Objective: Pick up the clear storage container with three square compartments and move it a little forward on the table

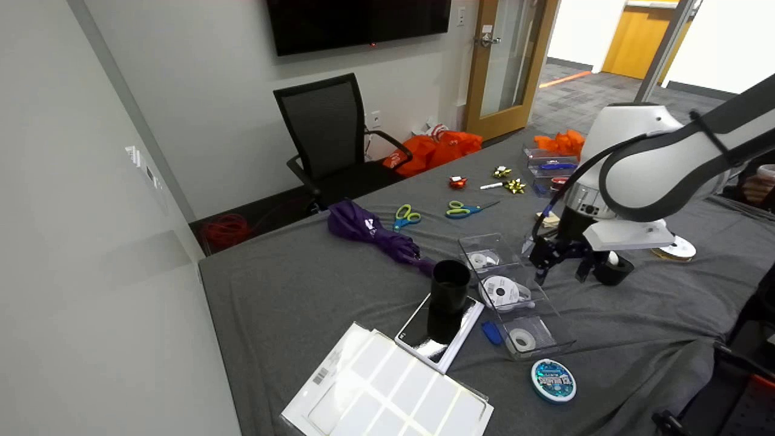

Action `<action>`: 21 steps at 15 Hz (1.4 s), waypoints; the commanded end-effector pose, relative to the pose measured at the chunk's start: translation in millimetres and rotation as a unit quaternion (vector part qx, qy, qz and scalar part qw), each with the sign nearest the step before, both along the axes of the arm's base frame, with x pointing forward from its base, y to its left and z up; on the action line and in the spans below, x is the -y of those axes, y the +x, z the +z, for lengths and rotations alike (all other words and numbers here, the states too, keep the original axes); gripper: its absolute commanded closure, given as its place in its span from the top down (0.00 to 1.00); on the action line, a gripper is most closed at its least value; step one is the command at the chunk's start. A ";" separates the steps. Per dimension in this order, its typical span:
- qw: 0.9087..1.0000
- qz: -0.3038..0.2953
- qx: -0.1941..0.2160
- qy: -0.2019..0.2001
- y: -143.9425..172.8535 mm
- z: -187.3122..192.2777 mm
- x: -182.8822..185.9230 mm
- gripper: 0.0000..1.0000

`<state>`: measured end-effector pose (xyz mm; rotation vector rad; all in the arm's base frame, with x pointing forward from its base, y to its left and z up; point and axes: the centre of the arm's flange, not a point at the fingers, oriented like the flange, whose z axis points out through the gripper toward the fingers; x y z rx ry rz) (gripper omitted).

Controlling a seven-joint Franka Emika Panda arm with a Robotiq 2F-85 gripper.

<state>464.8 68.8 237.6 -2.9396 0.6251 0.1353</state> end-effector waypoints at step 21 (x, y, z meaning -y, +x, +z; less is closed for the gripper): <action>0.992 0.088 -0.088 -0.017 -6.9 -94.5 -10.8 1.00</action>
